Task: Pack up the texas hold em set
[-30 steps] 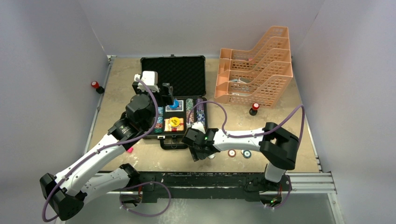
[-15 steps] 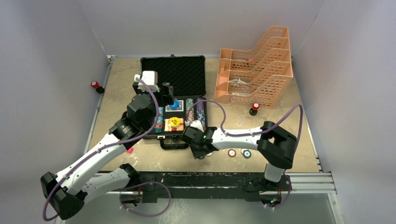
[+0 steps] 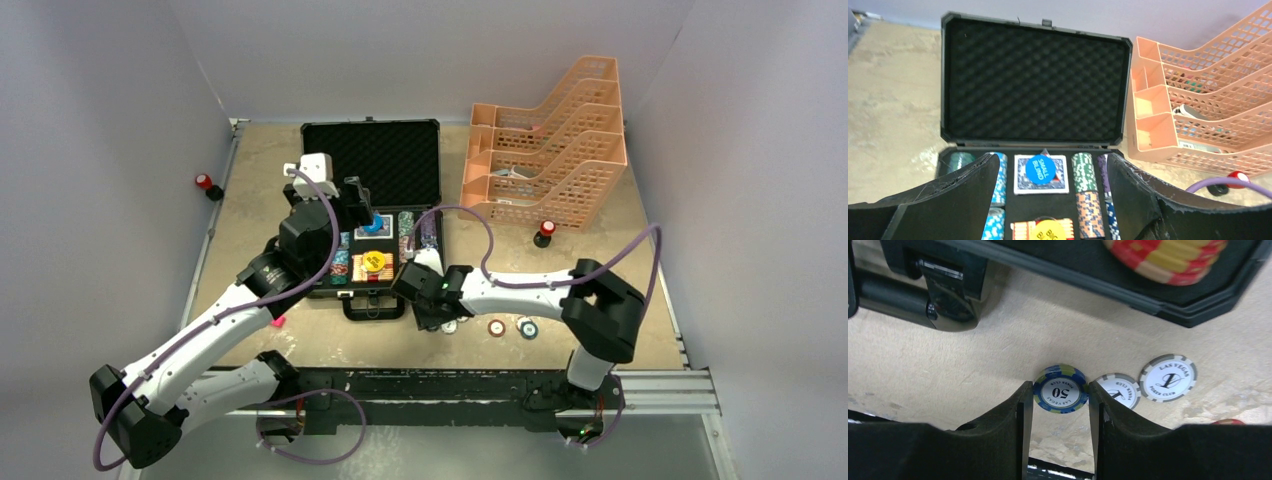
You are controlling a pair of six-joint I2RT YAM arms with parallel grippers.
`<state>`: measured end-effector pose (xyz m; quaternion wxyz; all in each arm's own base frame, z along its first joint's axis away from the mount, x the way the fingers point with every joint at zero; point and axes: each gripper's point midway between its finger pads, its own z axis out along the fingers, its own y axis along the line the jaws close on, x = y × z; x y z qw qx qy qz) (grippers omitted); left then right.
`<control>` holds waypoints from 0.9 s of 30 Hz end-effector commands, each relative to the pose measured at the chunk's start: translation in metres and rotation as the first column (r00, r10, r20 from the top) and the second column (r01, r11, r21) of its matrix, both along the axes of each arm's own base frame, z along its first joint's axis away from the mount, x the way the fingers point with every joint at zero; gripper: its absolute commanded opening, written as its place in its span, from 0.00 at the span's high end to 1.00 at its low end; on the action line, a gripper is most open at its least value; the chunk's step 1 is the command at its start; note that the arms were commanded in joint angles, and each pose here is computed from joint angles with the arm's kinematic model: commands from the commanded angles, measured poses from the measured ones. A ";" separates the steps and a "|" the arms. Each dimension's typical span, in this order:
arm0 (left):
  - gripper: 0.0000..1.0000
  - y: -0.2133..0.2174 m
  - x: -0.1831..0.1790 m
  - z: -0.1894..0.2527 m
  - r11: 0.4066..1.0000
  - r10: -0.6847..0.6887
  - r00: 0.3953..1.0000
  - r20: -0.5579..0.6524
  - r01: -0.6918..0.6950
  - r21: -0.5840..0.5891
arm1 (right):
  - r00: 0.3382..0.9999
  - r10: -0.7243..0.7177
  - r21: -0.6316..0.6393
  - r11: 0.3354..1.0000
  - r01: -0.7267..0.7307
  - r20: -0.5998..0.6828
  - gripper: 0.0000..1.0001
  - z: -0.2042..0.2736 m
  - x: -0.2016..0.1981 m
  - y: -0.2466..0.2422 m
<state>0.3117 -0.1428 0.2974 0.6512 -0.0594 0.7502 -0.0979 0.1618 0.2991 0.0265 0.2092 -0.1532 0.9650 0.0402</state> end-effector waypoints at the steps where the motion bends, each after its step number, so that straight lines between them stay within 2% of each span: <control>1: 0.22 -0.006 -0.008 -0.022 0.995 -0.016 0.996 -0.084 0.008 -0.102 | 0.987 -0.129 0.114 0.986 0.119 0.094 0.63 0.040 0.026 -0.007; 5: 0.21 -0.018 -0.018 -0.056 0.979 -0.068 0.985 -0.158 0.036 -0.200 | 0.975 -0.196 0.229 0.959 0.169 0.100 0.62 0.059 0.038 -0.019; 10: 0.25 -0.055 -0.032 -0.089 0.938 -0.272 0.942 -0.198 0.213 -0.272 | 0.962 -0.249 0.382 0.905 0.190 0.113 0.62 0.087 0.048 -0.031; 12: 0.27 -0.073 -0.039 -0.098 0.907 -0.366 0.907 -0.210 0.298 -0.297 | 0.955 -0.277 0.435 0.876 0.206 0.105 0.62 0.097 0.054 -0.034; 15: 0.32 -0.104 -0.054 -0.105 0.825 -0.531 0.822 -0.207 0.445 -0.349 | 0.946 -0.311 0.513 0.828 0.224 0.088 0.62 0.109 0.064 -0.037; 18: 0.35 -0.129 -0.066 -0.111 0.762 -0.622 0.756 -0.201 0.527 -0.376 | 0.932 -0.357 0.586 0.770 0.252 0.068 0.61 0.122 0.080 -0.042; 22: 0.39 -0.156 -0.078 -0.126 0.718 -0.683 0.694 -0.229 0.580 -0.385 | 0.914 -0.405 0.663 0.692 0.287 0.027 0.61 0.137 0.096 -0.047; 27: 0.44 -0.172 -0.079 -0.127 0.677 -0.715 0.673 -0.188 0.601 -0.424 | 0.922 -0.388 0.711 0.646 0.278 -0.008 0.61 0.146 0.103 -0.046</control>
